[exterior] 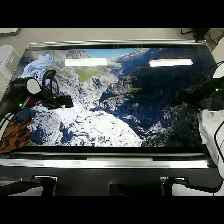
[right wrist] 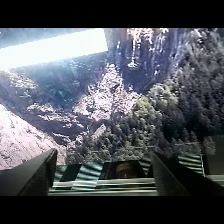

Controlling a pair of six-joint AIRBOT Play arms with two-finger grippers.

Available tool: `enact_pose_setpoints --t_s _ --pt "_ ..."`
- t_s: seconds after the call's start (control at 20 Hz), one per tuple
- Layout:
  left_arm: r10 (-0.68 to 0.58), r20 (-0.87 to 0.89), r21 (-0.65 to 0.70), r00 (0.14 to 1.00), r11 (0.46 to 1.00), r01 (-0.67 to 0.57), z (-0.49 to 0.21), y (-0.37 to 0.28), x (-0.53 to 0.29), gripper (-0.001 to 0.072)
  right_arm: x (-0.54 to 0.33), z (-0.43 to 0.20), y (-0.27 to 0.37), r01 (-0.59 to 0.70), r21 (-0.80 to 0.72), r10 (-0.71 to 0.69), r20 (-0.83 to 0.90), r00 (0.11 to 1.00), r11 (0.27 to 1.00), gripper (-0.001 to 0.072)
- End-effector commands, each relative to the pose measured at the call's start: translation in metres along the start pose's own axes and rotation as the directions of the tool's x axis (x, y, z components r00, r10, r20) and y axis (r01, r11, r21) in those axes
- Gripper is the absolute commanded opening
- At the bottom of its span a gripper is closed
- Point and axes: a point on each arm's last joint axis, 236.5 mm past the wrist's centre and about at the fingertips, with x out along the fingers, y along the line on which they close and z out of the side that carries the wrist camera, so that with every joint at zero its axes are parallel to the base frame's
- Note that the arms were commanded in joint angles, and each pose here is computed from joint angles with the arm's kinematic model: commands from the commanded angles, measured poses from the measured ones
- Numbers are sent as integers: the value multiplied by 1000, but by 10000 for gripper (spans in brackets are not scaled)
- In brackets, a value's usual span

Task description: Fold the clothes and pants, and hang the long-sleeved shirts on hangers.

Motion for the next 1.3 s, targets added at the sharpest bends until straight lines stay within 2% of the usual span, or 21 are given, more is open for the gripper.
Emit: enact_pose_setpoints --t_s 0.0,0.65,1.0,1.05,1.15,1.2,1.25 --pt "0 0 1 1000 1000 0 0 0 0 702 0 0 0 0 -1 0 -1 1000 1000 694" --pt "-2 10 -11 1000 1000 2 2 -1 0 703 0 6 1 -3 6 3 25 1000 1000 694" --pt "-58 243 -23 968 998 66 58 -14 -7 703 -3 41 4 -15 3 15 172 985 1000 687" --pt "-22 278 2 960 1000 23 68 -4 -16 704 -5 48 4 -17 0 17 201 980 1000 687" --pt "208 270 3 940 976 -217 78 67 -55 714 -5 51 3 -3 -37 10 215 977 999 687" --pt "323 212 -52 922 946 -320 70 112 -80 714 -5 50 1 13 -71 3 211 977 997 687" --pt "389 110 -151 915 916 -372 48 156 -103 714 -5 50 -1 20 -75 -4 209 978 997 686"
